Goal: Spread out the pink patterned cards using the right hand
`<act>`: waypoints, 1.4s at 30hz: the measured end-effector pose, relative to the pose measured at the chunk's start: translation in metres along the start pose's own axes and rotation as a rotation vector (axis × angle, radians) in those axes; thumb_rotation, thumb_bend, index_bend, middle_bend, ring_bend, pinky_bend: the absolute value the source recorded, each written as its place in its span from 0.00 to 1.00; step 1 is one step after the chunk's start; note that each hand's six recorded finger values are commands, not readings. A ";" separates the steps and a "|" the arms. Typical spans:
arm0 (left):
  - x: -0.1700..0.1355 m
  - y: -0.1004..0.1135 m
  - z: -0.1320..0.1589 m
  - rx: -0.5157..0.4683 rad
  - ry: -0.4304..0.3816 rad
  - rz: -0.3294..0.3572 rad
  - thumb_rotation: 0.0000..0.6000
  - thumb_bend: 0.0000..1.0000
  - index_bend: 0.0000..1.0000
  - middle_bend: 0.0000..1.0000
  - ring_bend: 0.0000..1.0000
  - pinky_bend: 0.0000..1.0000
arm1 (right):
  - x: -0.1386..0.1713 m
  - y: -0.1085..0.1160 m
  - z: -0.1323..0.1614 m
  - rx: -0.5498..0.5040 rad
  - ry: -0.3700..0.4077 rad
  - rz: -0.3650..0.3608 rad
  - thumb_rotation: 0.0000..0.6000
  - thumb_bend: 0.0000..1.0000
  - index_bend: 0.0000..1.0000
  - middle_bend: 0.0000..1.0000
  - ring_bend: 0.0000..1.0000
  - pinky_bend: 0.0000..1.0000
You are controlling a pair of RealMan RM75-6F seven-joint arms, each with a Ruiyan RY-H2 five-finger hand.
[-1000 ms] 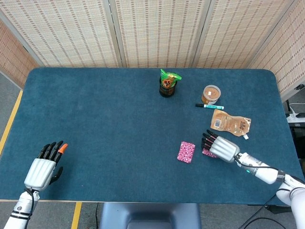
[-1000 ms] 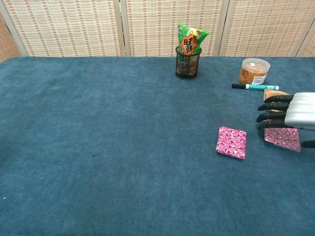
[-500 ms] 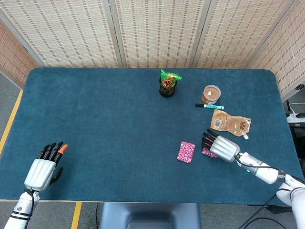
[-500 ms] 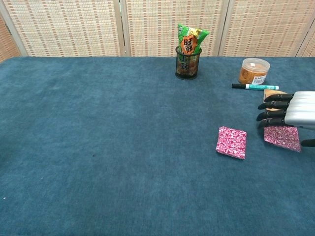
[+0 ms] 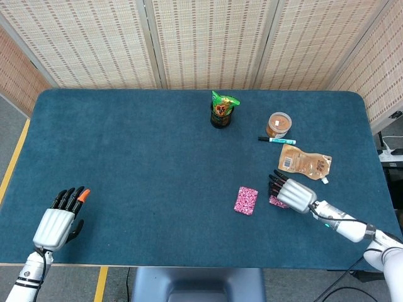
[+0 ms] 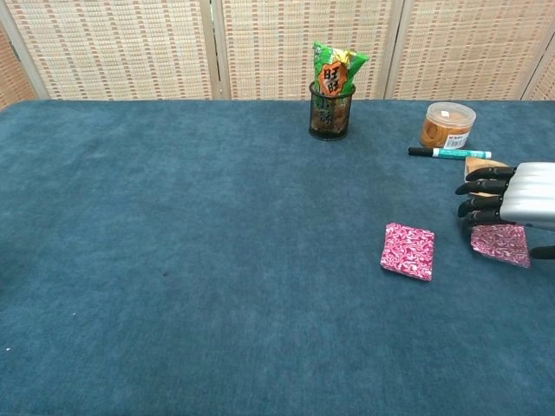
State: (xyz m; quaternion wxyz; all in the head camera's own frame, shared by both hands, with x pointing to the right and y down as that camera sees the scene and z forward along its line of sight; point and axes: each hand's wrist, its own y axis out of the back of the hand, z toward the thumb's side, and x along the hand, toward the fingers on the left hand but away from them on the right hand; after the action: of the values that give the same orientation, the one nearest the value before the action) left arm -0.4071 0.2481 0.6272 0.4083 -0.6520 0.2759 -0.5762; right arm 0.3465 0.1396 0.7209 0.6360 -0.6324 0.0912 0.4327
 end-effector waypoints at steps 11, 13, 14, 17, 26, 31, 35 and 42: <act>0.000 0.000 -0.001 0.005 0.002 0.002 1.00 0.45 0.00 0.05 0.07 0.13 | -0.002 -0.001 0.000 0.005 -0.010 -0.002 1.00 0.16 0.35 0.26 0.11 0.09; 0.000 0.000 -0.001 0.007 0.003 0.002 1.00 0.45 0.00 0.05 0.07 0.13 | -0.002 0.000 0.001 0.005 -0.011 -0.004 1.00 0.16 0.35 0.26 0.11 0.09; 0.000 0.000 -0.001 0.008 0.003 0.003 1.00 0.45 0.00 0.05 0.07 0.13 | -0.002 0.000 0.001 0.005 -0.011 -0.005 1.00 0.16 0.36 0.26 0.11 0.09; 0.000 0.000 -0.002 0.007 0.004 0.003 1.00 0.46 0.00 0.05 0.08 0.13 | -0.003 0.001 0.001 0.003 -0.010 -0.008 1.00 0.16 0.38 0.28 0.12 0.10; 0.000 0.000 -0.001 0.004 0.002 0.003 1.00 0.45 0.00 0.05 0.08 0.13 | -0.003 0.002 0.002 0.010 -0.013 -0.027 1.00 0.16 0.58 0.40 0.22 0.14; -0.001 0.000 0.000 0.004 0.000 0.002 1.00 0.45 0.00 0.05 0.08 0.13 | -0.003 0.003 0.002 0.006 -0.016 -0.033 1.00 0.16 0.61 0.42 0.23 0.15; -0.001 0.001 0.000 0.003 0.000 0.003 1.00 0.45 0.00 0.05 0.08 0.13 | -0.003 0.004 0.002 0.004 -0.015 -0.040 1.00 0.16 0.63 0.43 0.24 0.15; -0.002 0.002 -0.001 0.000 -0.002 0.010 1.00 0.45 0.00 0.05 0.08 0.13 | 0.000 0.012 -0.001 0.002 -0.021 -0.071 1.00 0.16 0.64 0.43 0.24 0.16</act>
State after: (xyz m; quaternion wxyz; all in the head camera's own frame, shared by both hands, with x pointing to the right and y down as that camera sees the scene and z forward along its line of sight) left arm -0.4083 0.2488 0.6243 0.4115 -0.6511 0.2790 -0.5735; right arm 0.3385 0.1364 0.7118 0.6526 -0.6301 0.0623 0.4163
